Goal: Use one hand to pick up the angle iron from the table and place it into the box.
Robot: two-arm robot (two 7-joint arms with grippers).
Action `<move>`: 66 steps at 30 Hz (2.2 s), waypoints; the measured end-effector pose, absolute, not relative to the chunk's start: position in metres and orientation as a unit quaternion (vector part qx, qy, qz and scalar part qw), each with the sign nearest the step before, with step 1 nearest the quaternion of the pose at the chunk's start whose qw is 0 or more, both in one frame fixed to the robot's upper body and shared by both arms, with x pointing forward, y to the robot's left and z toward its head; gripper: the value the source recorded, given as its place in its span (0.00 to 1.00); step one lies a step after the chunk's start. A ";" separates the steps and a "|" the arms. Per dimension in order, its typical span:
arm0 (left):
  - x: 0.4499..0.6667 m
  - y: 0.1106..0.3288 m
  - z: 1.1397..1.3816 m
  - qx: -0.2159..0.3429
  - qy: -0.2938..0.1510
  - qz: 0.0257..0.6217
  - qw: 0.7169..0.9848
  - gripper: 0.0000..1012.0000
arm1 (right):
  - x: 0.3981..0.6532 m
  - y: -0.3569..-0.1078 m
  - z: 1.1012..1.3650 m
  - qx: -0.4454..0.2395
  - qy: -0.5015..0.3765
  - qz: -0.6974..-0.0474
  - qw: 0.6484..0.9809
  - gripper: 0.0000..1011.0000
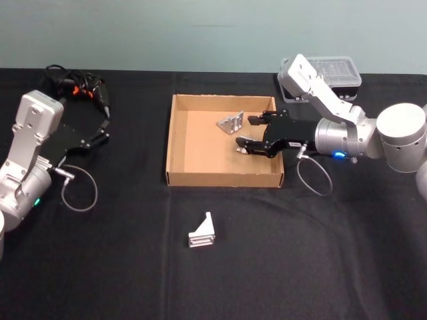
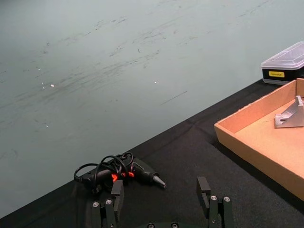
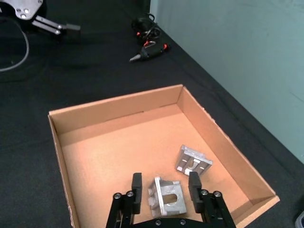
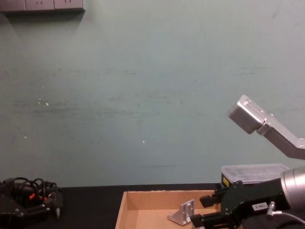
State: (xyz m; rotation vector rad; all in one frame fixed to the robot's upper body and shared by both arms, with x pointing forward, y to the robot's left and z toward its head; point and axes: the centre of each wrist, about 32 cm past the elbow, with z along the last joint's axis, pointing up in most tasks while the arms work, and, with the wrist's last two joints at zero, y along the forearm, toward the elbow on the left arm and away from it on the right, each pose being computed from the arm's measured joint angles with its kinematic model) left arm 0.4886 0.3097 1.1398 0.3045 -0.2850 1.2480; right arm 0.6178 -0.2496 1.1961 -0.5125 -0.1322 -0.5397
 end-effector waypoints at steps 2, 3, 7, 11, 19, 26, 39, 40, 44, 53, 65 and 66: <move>0.489 0.310 1.140 0.141 -0.132 0.580 0.791 0.99 | 0.616 -0.251 1.198 -0.244 -0.066 -0.265 0.931 0.65; 0.489 0.310 1.140 0.141 -0.132 0.580 0.791 0.99 | 0.615 -0.253 1.200 -0.239 -0.066 -0.267 0.931 0.68; 0.489 0.310 1.140 0.142 -0.132 0.580 0.791 0.99 | 0.609 -0.259 1.204 -0.227 -0.065 -0.271 0.933 0.80; 0.489 0.310 1.140 0.142 -0.132 0.580 0.791 0.99 | 0.601 -0.265 1.211 -0.210 -0.069 -0.275 0.936 0.92; 0.489 0.310 1.140 0.142 -0.132 0.580 0.791 0.99 | 0.578 -0.275 1.229 -0.173 -0.081 -0.268 0.944 0.99; 0.489 0.310 1.140 0.141 -0.132 0.580 0.791 0.99 | 0.555 -0.280 1.231 -0.158 -0.071 -0.239 0.955 0.99; 0.489 0.310 1.140 0.141 -0.132 0.580 0.791 0.99 | 0.530 -0.273 1.219 -0.169 -0.049 -0.169 0.970 0.99; 0.489 0.310 1.140 0.141 -0.132 0.580 0.791 0.99 | 0.530 -0.272 1.218 -0.169 -0.049 -0.165 0.971 0.99; 0.489 0.310 1.140 0.141 -0.132 0.580 0.791 0.99 | 0.532 -0.270 1.215 -0.174 -0.048 -0.140 0.974 0.99; 0.489 0.310 1.140 0.141 -0.132 0.580 0.791 0.99 | 0.539 -0.263 1.208 -0.198 -0.052 -0.089 0.975 0.99; 0.489 0.310 1.140 0.141 -0.132 0.580 0.791 0.99 | 0.549 -0.247 1.199 -0.224 -0.057 -0.053 0.971 0.99; 0.489 0.310 1.140 0.141 -0.132 0.580 0.791 0.99 | 0.550 -0.246 1.198 -0.226 -0.058 -0.052 0.971 0.99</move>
